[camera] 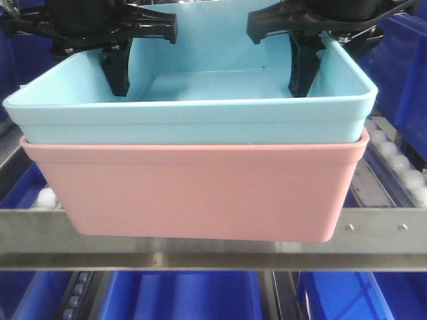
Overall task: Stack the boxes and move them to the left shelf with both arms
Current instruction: 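Hold the stacked bins above the roller shelf with both grippers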
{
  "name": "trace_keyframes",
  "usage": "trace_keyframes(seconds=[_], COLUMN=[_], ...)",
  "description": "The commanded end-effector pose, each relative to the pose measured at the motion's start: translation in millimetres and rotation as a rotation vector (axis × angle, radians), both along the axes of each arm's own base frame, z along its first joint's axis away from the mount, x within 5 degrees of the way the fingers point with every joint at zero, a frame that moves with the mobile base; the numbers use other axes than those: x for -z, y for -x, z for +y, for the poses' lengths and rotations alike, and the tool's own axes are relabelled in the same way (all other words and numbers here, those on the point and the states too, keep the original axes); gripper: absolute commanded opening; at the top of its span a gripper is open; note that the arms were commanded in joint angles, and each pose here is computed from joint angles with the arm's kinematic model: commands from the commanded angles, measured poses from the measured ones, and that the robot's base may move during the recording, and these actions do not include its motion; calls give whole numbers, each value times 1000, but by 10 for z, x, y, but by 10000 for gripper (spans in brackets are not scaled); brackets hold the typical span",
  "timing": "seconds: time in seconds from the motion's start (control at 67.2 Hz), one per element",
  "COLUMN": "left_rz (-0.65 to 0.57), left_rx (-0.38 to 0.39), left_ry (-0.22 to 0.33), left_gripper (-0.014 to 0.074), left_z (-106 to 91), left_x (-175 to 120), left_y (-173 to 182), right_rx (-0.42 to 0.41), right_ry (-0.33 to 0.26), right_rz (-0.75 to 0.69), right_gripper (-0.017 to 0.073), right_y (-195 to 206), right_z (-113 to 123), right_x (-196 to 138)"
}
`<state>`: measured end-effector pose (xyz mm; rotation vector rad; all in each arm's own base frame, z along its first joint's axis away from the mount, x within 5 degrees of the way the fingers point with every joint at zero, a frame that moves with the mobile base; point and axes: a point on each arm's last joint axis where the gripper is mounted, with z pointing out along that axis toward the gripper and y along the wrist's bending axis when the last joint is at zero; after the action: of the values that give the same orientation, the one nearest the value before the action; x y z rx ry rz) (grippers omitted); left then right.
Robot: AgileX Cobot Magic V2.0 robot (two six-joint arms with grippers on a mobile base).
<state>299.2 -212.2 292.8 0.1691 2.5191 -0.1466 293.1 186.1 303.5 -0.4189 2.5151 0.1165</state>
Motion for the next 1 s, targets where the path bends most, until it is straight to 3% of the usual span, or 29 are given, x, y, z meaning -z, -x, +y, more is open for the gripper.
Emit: trace_keyframes(seconds=[0.0,0.983], left_rz=[-206,-206], left_rx=[103,103], left_ry=[301,301], left_gripper=[-3,-3], left_z=[-288,-288], left_x=[-488,-488], left_y=[79,79], right_rx=[-72,-72], right_ry=[-305,-305], right_rz=[-202,-202], right_gripper=[55,55], right_y=[55,55], right_z=[261,261], right_x=[-461,-461])
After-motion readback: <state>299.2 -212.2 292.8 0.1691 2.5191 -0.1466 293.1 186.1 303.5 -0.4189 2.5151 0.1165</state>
